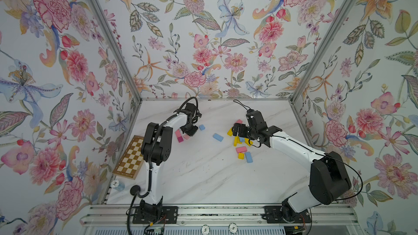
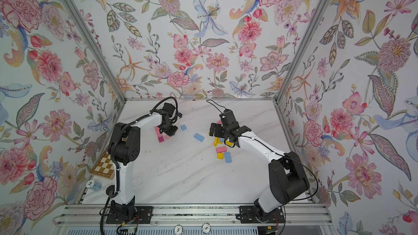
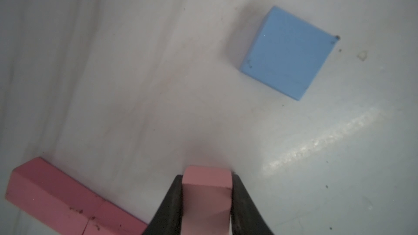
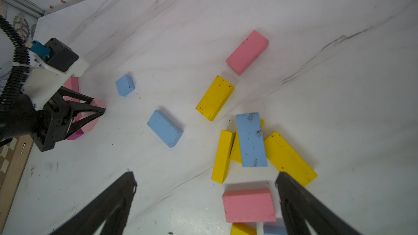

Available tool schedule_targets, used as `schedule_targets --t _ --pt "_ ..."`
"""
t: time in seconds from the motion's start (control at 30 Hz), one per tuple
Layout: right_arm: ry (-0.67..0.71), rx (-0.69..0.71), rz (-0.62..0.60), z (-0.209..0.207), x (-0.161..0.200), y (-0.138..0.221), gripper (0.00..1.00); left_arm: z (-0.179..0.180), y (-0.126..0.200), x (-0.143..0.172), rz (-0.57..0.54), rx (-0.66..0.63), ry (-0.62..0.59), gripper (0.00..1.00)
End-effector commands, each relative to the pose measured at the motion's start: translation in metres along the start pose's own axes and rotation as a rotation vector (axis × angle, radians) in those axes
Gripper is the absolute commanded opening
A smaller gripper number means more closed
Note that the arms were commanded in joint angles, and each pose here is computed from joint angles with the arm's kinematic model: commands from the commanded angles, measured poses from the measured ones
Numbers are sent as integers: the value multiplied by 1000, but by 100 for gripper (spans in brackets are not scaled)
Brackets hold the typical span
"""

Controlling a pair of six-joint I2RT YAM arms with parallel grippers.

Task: Assemble the letter v with building blocks
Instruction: Assemble the building block at the center of the board.

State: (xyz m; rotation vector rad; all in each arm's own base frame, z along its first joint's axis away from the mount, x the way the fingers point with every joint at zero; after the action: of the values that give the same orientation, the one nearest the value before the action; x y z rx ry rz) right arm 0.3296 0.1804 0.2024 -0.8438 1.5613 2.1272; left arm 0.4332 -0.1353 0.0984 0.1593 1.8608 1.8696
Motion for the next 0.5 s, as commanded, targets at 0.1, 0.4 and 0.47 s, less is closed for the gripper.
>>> schedule_targets --t 0.1,0.4,0.47 --pt "-4 9 -12 2 -1 3 99 -4 -16 13 90 56 -25 14" --pt "-5 7 -12 4 -4 3 99 -9 -10 12 66 85 -112 17" --pt "-3 9 -10 4 -4 3 99 -9 -7 12 47 71 -142 17"
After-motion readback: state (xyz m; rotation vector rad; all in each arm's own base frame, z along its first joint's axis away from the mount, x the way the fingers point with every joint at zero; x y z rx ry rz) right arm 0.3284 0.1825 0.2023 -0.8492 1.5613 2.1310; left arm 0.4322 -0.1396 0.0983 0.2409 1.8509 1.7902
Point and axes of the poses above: each gripper's point midway between its finger pads, its own y axis back along the fingers, its own z axis along the line the jaws close on, x = y × z, the point moved 8 cm from there along y, back along the fingers, and after that the axes turned 12 degrees about y, right-handed, at the moved point
